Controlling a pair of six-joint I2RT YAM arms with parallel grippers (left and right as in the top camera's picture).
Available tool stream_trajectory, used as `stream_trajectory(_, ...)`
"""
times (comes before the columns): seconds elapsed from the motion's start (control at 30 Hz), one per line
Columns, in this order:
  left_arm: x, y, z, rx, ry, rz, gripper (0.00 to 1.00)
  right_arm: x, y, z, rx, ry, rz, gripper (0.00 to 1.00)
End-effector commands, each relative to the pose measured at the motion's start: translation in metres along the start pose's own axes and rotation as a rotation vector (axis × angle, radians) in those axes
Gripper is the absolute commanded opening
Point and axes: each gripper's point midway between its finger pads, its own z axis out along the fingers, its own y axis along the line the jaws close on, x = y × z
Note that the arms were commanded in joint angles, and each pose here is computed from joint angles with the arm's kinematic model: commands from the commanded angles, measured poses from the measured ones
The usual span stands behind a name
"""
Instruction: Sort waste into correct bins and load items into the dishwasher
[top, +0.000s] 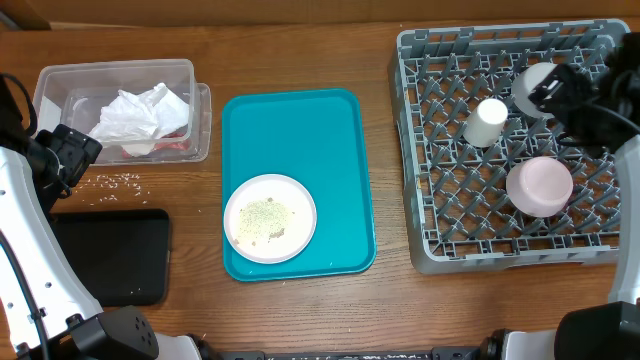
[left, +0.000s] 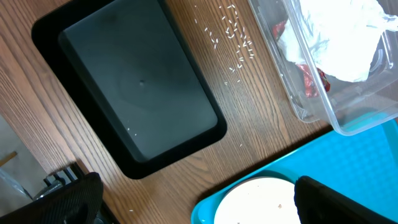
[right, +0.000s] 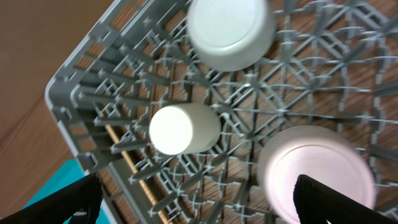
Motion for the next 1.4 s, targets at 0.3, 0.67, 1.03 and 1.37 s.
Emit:
stream_trajectory(0.3,-0.004,0.000,-0.004,0.009,-0.028,-0.017,1.00,-0.014,-0.002,-0.015,-0.012,-0.055,0.010,1.00)
stream_trajectory(0.67,0.001,-0.008,-0.004,0.055,0.003,-0.018,1.00,-0.014,-0.002,-0.015,-0.012,-0.055,0.010,1.00)
stream_trajectory(1.03,0.079,-0.084,-0.028,0.396,0.319,0.107,0.89,-0.014,-0.002,-0.015,-0.012,-0.055,0.010,1.00)
stream_trajectory(1.37,0.176,-0.132,-0.029,0.246,0.250,0.366,0.86,-0.014,-0.002,-0.015,-0.012,-0.055,0.010,1.00)
